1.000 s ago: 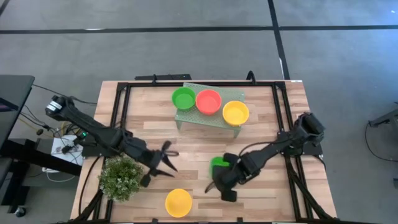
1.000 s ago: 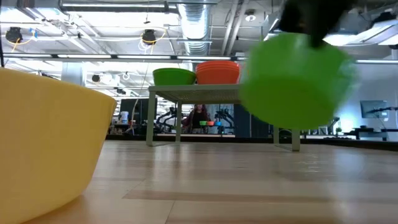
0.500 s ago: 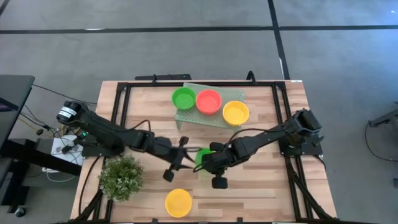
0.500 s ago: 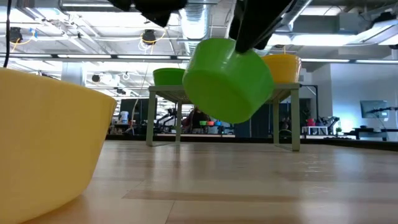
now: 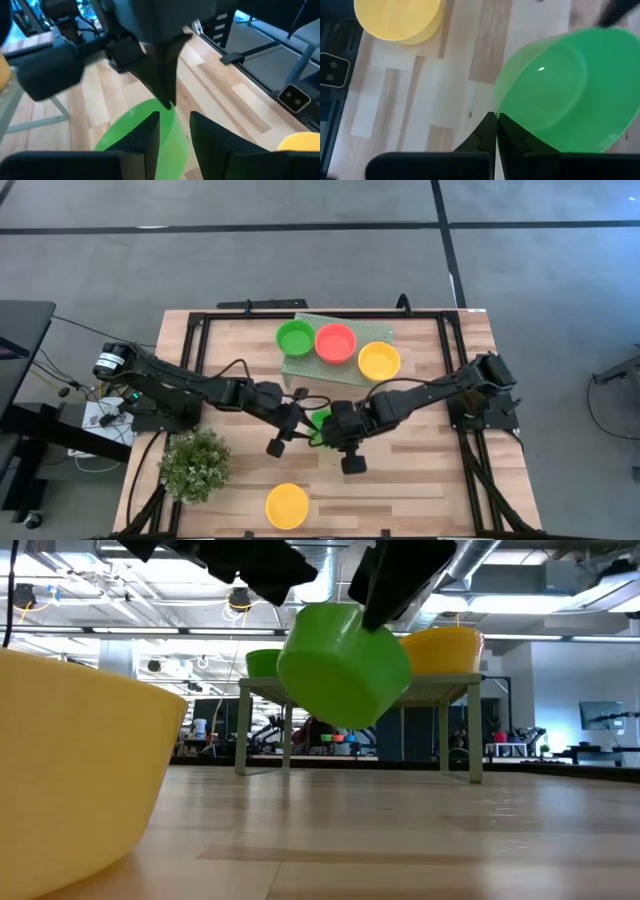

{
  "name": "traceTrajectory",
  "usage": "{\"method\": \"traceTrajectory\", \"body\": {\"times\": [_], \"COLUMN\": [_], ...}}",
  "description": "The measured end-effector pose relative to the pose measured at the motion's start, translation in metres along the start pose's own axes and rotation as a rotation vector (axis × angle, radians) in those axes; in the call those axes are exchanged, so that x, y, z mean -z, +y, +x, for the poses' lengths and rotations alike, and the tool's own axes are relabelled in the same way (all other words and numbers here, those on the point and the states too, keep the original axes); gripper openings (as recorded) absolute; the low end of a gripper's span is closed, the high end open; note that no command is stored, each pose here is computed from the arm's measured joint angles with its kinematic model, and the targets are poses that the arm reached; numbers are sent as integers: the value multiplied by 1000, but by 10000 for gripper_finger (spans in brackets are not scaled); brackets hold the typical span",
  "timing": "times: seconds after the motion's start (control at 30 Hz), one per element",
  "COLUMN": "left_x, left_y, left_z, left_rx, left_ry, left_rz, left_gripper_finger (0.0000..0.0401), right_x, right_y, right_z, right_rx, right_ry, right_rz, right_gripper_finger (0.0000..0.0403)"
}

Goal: Pick & Place Mini bowls
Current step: Stack the green bowl on top of the green bowls on the shelf

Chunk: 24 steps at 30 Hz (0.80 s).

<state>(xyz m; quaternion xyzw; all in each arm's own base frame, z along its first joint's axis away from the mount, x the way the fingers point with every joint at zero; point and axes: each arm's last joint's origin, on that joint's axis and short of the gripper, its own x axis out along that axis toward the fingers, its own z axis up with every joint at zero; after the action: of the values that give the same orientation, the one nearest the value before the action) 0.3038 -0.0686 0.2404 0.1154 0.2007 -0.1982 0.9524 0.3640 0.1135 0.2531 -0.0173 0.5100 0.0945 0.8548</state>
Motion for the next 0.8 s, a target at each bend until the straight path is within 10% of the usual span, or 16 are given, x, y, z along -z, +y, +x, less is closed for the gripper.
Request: {"method": "traceTrajectory", "body": {"times": [0.6, 0.8], "left_x": [18, 20], "left_y": [3, 1], "left_z": [14, 14], "left_rx": [36, 54], "left_ry": [95, 106], "left_rz": [-22, 12], "left_gripper_finger": [106, 46], "right_x": [-20, -22], "right_y": [2, -3], "right_z": [-25, -25], "right_rx": [-8, -4], "right_ry": [-50, -71], "right_rz": [-16, -5], "right_gripper_finger": [0, 6]}}
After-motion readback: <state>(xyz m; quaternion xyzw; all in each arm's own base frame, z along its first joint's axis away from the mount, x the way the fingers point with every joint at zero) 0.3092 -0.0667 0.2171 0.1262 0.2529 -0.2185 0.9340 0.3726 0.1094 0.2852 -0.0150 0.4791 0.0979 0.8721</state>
